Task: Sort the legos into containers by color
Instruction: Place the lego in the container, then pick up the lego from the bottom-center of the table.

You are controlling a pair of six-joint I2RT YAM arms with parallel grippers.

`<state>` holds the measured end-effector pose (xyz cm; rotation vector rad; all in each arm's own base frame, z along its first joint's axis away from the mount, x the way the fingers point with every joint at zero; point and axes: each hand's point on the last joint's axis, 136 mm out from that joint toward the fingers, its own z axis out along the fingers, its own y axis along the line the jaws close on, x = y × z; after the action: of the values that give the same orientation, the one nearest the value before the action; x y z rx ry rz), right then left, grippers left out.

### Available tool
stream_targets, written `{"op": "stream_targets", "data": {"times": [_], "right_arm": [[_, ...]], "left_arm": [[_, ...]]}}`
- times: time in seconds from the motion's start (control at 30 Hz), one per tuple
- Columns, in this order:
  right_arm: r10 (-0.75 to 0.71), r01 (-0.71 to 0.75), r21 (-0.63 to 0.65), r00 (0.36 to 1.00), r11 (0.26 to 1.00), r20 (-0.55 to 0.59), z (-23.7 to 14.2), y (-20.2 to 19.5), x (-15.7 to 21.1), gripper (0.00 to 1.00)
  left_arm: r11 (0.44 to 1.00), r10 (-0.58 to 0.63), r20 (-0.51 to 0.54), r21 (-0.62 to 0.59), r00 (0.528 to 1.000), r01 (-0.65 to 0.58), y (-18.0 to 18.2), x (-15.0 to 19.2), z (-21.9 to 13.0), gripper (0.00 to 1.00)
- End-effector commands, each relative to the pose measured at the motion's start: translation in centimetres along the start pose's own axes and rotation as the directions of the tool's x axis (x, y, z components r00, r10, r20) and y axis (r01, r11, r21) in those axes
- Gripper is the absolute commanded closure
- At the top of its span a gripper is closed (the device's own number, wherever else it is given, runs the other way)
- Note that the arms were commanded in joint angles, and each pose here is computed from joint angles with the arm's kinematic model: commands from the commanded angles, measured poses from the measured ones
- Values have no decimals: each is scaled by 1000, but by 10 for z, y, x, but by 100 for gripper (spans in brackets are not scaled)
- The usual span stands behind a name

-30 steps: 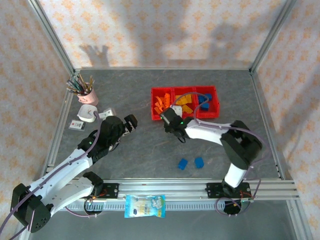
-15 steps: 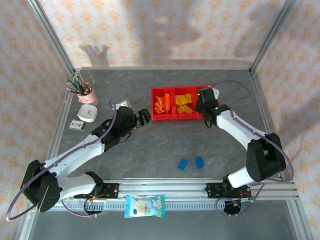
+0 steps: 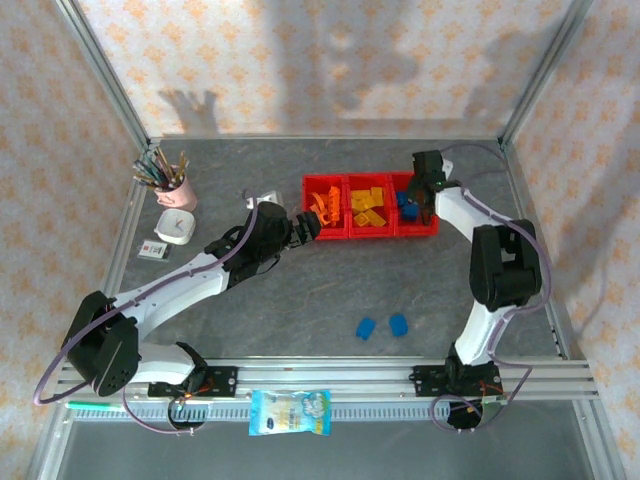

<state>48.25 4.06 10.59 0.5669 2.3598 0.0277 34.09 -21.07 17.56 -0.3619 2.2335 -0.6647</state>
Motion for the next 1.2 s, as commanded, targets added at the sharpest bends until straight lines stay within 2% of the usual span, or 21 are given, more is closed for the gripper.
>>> {"op": "stream_targets", "data": {"times": [0.0,0.07,0.23,0.5,0.73,1.17], "right_arm": [[-13,13,-6,999,1000,29,1,10,-18,64],[-11,12,-24,999,1000,38,-3,13,-21,55],[-14,16,-48,999,999,44,-19,14,-22,45],[-31,34,-77,999,996,39,-55,15,-6,35],[-83,81,-73,996,994,-22,-91,1,44,29],[-153,129,-126,966,984,-208,-146,-36,167,21]], "left_arm": [[999,17,35,31,999,-18,-14,-12,-6,1],[999,19,38,25,999,-20,-12,-12,-7,1],[999,21,44,25,999,-22,-12,-13,-10,1],[999,23,51,28,998,-25,-9,-14,-22,1],[999,43,14,9,999,-43,8,3,-26,1],[998,15,-46,57,999,-12,0,45,-22,1]]}}
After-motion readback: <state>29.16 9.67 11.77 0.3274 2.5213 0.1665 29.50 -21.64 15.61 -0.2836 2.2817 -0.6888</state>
